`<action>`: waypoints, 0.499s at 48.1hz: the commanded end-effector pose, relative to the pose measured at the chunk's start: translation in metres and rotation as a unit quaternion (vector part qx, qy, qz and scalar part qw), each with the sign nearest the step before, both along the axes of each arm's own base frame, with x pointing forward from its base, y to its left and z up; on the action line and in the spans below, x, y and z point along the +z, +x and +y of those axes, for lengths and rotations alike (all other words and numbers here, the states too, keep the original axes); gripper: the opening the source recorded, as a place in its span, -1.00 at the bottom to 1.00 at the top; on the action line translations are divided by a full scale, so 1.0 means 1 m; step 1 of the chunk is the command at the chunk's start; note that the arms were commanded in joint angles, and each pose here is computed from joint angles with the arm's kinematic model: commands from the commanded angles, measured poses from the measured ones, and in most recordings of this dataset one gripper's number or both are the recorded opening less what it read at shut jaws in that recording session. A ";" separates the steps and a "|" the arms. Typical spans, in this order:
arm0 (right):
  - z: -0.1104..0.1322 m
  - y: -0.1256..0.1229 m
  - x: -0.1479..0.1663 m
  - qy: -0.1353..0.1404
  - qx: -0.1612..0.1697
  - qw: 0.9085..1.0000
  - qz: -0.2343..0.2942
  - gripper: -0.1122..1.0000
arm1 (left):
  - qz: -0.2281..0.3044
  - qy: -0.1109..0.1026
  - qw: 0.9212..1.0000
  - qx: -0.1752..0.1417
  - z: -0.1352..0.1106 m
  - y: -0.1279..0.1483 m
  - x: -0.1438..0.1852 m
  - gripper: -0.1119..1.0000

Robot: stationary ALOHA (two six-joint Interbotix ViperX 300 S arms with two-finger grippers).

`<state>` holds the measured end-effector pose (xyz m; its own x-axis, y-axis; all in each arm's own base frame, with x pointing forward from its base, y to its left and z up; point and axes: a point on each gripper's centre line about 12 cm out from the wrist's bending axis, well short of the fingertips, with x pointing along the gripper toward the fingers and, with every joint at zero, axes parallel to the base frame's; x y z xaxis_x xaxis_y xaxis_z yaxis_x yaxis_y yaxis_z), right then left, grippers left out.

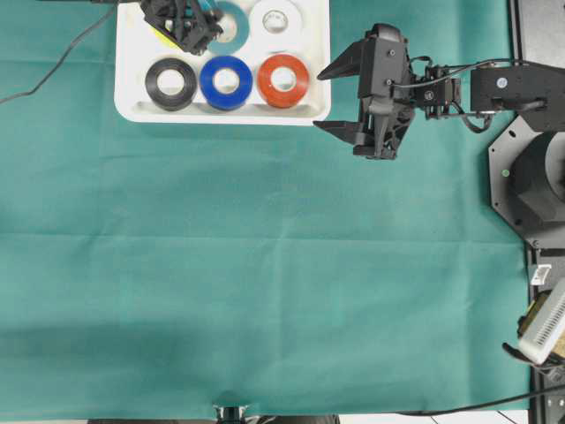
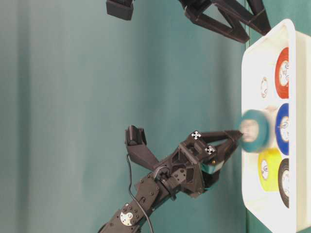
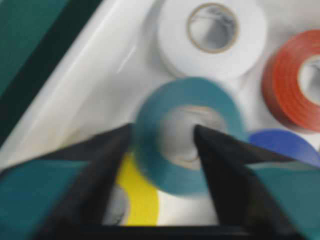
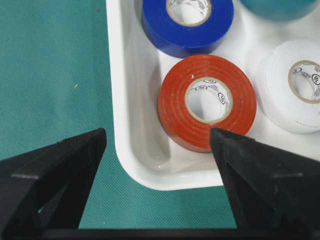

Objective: Put the tape alternately from left to right into the white case.
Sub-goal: 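Carry the teal roll into the tray and release it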

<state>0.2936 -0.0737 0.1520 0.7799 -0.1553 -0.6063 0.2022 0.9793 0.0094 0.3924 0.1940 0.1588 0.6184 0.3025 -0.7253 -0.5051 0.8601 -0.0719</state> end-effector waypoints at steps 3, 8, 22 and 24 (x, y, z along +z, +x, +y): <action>-0.001 0.006 0.010 -0.004 0.003 1.000 -0.019 0.71 | -0.022 0.018 1.000 -0.010 -0.002 0.004 0.019 0.68; -0.001 0.006 0.010 -0.004 0.002 1.000 -0.019 0.71 | -0.022 0.019 1.000 -0.011 -0.002 0.004 0.019 0.95; -0.001 0.006 0.010 -0.004 0.002 1.000 -0.019 0.71 | -0.024 0.019 0.999 -0.022 -0.013 0.002 0.023 0.94; -0.001 0.006 0.010 -0.004 0.001 1.000 -0.018 0.71 | -0.024 0.019 0.999 -0.025 -0.016 0.001 0.023 0.94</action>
<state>0.2936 -0.0737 0.1520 0.7799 -0.1551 -0.6064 0.2012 0.9795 0.0083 0.3924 0.1843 0.1583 0.6234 0.2894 -0.7263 -0.4755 0.8778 -0.0583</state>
